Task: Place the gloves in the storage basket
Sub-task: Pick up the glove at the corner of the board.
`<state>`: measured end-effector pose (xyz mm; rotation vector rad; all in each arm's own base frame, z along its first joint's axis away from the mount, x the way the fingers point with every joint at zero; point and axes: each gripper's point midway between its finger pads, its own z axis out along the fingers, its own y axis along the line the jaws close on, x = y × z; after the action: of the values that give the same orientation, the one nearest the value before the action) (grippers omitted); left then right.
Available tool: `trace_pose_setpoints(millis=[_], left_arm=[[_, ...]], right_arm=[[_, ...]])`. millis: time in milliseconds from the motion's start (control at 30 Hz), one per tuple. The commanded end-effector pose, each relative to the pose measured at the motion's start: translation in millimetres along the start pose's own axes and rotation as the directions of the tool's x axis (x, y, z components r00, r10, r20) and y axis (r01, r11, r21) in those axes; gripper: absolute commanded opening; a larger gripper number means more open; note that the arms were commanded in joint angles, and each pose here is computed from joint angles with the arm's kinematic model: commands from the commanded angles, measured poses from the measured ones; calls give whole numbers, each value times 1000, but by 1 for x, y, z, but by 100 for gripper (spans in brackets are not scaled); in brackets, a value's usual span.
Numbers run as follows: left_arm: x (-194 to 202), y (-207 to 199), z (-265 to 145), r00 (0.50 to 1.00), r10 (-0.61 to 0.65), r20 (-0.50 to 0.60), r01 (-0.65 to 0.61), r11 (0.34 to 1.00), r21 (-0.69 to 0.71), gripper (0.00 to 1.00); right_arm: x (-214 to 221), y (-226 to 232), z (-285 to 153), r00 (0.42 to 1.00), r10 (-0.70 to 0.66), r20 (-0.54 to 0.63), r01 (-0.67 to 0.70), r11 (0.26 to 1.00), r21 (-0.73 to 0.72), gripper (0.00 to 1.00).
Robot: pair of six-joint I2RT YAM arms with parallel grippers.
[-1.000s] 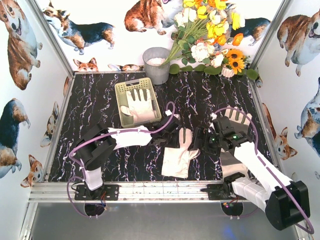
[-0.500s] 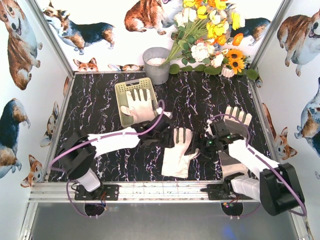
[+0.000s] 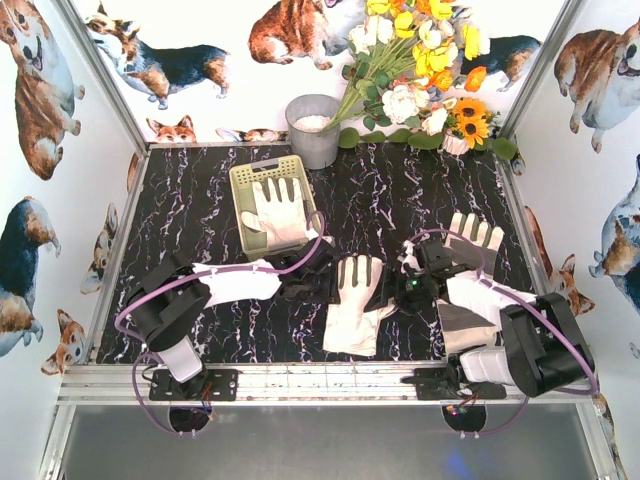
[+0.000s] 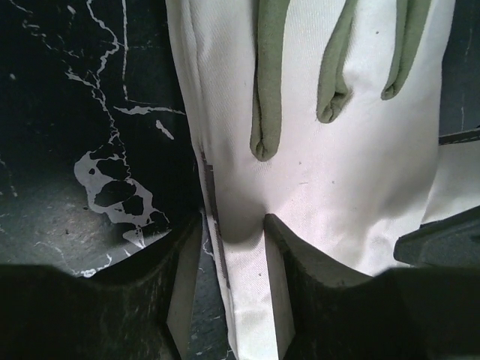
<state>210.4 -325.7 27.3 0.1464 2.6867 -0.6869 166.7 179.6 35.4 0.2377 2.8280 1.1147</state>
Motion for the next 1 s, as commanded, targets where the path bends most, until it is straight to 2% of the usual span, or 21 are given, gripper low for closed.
trace_pose_setpoints(millis=[0, 33, 100, 267, 400, 700, 967], left_arm=[[2, -1, 8, 1000, -14, -12, 14, 1000, 26, 33], [2, 0, 8, 1000, -14, -14, 14, 1000, 24, 33], [3, 1, 9, 1000, -12, -16, 13, 1000, 22, 32], [2, 0, 9, 1000, -12, -13, 12, 1000, 21, 32], [-14, -6, -6, 999, 21, 32, -21, 1000, 9, 34], [-86, -26, -90, 957, 180, 229, -158, 981, -111, 56], [-106, -46, -141, 909, 164, 383, -171, 985, -16, 68]], right_arm=[[-3, -10, 7, 999, -34, 15, 33, 999, 14, 67], [-3, -11, 7, 999, -35, 14, 35, 999, 15, 65], [-2, -12, 8, 999, -33, 13, 33, 999, 13, 55], [-2, -8, 7, 999, -38, 12, 38, 999, -3, 24], [-6, 5, -3, 999, -37, 16, 37, 999, -9, 0], [-15, 38, -52, 999, -23, 38, 20, 997, 78, 0], [-33, 68, -84, 996, -31, 85, 21, 993, 118, 0]])
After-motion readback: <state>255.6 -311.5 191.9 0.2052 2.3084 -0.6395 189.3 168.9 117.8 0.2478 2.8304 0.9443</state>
